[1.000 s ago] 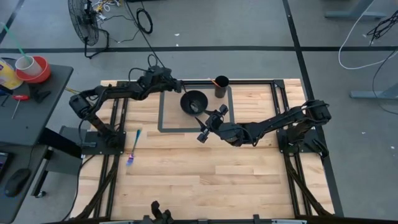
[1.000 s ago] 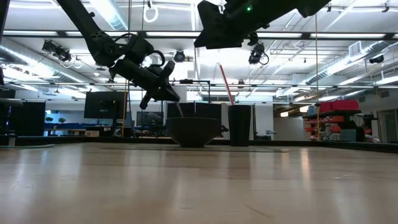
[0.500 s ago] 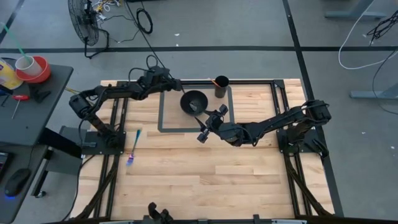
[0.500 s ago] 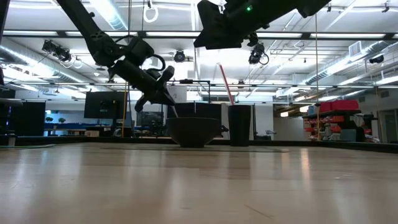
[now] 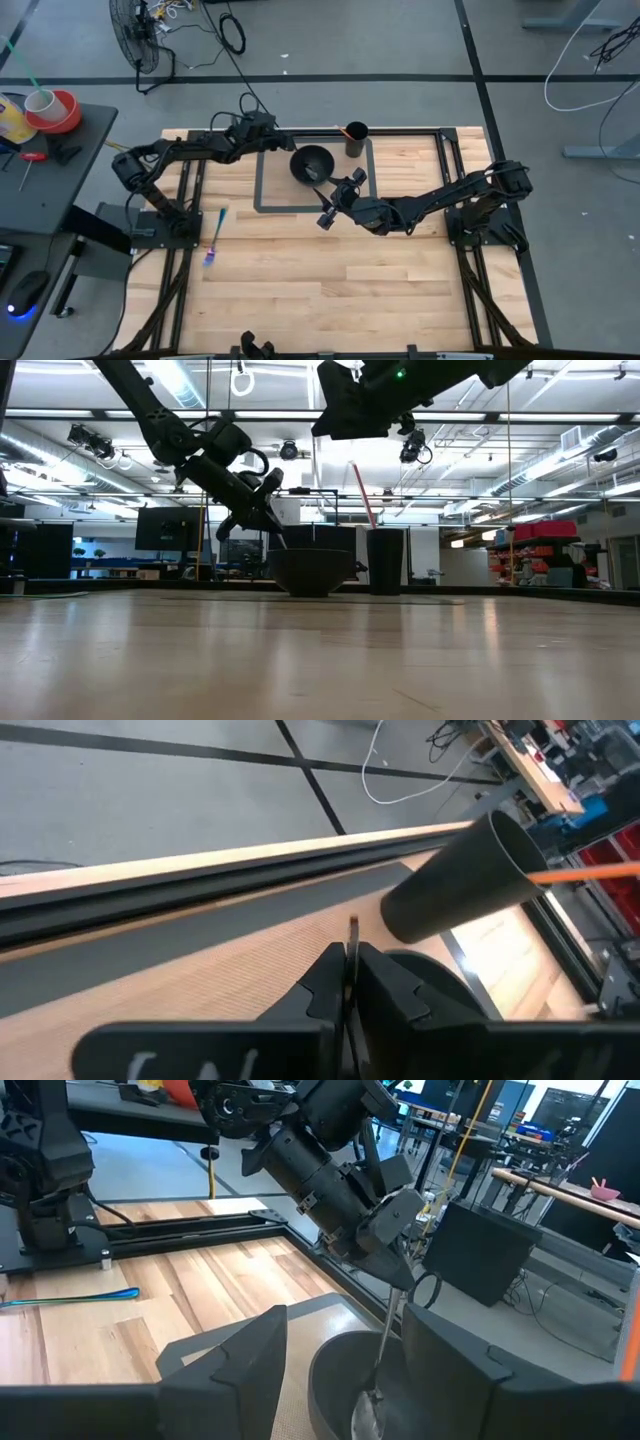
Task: Pick & Place Utensil
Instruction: Put the black spoon into the black bowl
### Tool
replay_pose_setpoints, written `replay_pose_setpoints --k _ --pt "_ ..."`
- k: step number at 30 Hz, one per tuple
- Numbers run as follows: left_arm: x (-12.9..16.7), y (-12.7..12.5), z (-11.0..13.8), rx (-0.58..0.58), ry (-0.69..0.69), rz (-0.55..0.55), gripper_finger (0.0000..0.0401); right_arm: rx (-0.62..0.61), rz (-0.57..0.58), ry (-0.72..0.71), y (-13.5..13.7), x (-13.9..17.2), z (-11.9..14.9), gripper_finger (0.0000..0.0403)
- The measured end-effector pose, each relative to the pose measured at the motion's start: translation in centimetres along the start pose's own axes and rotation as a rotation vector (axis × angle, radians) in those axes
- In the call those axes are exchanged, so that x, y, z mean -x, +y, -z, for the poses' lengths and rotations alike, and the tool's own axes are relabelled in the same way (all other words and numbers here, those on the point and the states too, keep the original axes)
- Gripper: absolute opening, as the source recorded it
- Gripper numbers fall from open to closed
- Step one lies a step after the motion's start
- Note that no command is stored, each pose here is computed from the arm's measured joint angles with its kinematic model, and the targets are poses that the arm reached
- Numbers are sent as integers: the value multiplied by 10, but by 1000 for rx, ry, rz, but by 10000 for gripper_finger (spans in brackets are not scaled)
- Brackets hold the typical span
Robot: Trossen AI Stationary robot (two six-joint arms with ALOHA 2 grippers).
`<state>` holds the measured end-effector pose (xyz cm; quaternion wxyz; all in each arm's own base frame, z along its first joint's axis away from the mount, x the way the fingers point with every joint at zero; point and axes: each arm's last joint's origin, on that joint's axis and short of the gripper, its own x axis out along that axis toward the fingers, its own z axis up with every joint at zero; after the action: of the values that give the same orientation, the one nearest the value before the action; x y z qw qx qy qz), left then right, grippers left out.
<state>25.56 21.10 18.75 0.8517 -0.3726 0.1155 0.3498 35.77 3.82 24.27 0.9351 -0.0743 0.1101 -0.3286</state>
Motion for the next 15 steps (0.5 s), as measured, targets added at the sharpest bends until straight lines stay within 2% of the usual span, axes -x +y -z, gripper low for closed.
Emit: replay_pose_setpoints --k 5,15 --pt "-1 -7 5 -50 -27 -41 32 0 0 0 0 0 0 201" --pt "0 -4 8 -97 -19 -100 37 1 -1 1 0 0 0 201"
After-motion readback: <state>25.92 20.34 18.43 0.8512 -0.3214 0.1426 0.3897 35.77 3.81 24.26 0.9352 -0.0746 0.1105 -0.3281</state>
